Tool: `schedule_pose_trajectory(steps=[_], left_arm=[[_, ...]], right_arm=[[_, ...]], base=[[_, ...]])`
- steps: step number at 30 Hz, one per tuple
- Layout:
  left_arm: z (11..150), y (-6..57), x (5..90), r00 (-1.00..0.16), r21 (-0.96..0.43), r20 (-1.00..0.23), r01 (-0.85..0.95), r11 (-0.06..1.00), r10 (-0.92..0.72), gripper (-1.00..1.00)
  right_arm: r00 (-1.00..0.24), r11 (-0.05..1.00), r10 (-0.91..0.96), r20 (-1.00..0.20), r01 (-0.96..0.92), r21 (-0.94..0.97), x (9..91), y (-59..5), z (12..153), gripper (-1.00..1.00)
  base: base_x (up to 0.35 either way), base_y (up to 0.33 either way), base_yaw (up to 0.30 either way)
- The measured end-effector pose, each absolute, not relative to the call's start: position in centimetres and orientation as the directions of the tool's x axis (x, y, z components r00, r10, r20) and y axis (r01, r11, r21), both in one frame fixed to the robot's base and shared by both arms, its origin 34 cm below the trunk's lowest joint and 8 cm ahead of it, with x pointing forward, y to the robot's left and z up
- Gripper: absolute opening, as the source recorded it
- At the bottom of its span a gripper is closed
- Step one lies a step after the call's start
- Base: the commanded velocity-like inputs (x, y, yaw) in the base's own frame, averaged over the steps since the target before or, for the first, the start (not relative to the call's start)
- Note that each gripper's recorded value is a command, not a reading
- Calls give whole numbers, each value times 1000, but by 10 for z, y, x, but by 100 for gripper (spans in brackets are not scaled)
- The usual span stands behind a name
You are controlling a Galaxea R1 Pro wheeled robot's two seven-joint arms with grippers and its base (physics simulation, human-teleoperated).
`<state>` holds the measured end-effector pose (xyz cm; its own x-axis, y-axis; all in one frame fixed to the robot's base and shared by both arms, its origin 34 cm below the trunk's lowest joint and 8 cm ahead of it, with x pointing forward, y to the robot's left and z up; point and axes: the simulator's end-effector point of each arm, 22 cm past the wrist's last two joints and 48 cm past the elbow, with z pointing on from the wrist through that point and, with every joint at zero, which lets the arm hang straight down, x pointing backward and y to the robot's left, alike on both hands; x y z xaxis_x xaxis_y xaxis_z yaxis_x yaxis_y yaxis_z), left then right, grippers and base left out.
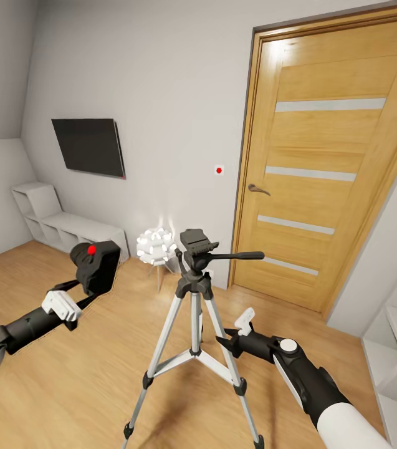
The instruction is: Attach the digital camera to the camera tripod in the bedroom.
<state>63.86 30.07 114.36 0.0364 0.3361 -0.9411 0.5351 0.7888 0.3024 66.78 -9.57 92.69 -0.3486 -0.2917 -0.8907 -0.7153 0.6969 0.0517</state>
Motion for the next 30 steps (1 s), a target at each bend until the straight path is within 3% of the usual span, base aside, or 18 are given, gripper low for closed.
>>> schedule_pose_trajectory(steps=[13,17,23,30], left_arm=[[1215,323,656,202,401,-916,472,785,346,-100],[1238,309,667,182,358,-933,536,765,309,-100],[1258,273,671,149,318,-944,653,687,296,-100],[1269,224,659,181,361,-910,790,496,374,-100]], right_arm=[[-345,695,-295,-891,-718,48,668,-95,928,-100],[-344,694,-295,-891,-718,48,668,-95,928,-100],[-341,693,-298,-892,-720,44,668,-95,928,-100],[-342,697,-292,-893,-716,46,669,-96,929,-100]], base=[[0,0,0],[0,0,0],[-7,-2,0],[-141,-79,0]])
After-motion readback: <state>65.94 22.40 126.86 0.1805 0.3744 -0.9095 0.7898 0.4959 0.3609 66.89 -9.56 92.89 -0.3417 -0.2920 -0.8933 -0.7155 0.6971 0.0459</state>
